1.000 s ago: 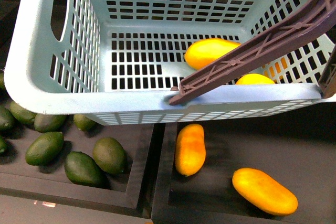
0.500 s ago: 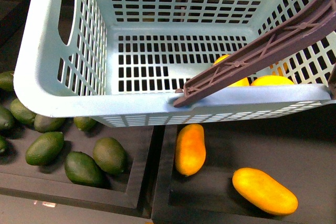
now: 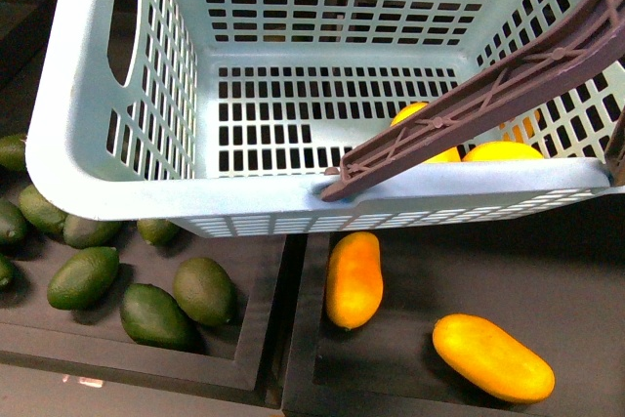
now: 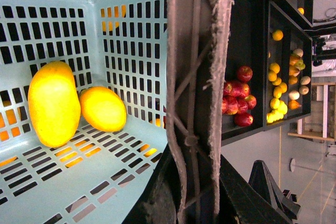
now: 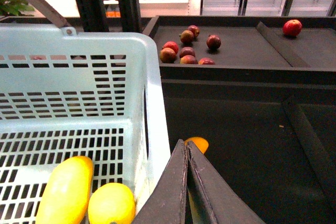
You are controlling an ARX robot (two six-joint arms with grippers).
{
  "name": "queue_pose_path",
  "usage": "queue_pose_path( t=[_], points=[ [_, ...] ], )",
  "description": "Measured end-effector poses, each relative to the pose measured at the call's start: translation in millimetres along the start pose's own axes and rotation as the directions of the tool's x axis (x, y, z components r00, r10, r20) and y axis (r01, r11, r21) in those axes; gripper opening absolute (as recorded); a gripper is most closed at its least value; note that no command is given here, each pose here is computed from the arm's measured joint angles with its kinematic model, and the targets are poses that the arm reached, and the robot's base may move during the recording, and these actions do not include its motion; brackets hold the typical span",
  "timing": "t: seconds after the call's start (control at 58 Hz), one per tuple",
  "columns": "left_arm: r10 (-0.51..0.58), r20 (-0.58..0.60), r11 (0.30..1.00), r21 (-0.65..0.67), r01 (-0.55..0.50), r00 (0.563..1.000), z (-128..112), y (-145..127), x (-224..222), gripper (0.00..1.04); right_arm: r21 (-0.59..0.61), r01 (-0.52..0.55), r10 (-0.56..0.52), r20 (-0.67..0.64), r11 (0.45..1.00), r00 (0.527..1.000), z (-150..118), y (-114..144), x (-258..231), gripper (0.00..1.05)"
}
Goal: Pick lemon and mango into basket
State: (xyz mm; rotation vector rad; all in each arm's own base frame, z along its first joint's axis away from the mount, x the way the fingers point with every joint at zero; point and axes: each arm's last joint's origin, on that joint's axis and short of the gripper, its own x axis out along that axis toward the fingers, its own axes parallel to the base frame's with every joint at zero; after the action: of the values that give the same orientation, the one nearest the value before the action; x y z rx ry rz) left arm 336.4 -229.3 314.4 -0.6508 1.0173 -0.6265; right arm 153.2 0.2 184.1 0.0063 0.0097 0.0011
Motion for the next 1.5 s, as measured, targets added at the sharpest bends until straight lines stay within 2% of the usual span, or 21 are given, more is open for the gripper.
queue_pose_path(
  t=[0.362, 1.501],
  points=[
    [0.000, 0.000, 1.000, 0.000, 0.000, 1.000, 0, 0, 0, 0.08, 0.000, -0.001, 0.001, 0.014, 1.000, 1.000, -14, 0, -22, 0.02],
    [0.000, 0.000, 1.000, 0.001, 0.000, 1.000, 0, 0, 0, 0.08, -0.001, 0.000, 0.000, 0.021, 1.000, 1.000, -16, 0, -56, 0.02]
  ],
)
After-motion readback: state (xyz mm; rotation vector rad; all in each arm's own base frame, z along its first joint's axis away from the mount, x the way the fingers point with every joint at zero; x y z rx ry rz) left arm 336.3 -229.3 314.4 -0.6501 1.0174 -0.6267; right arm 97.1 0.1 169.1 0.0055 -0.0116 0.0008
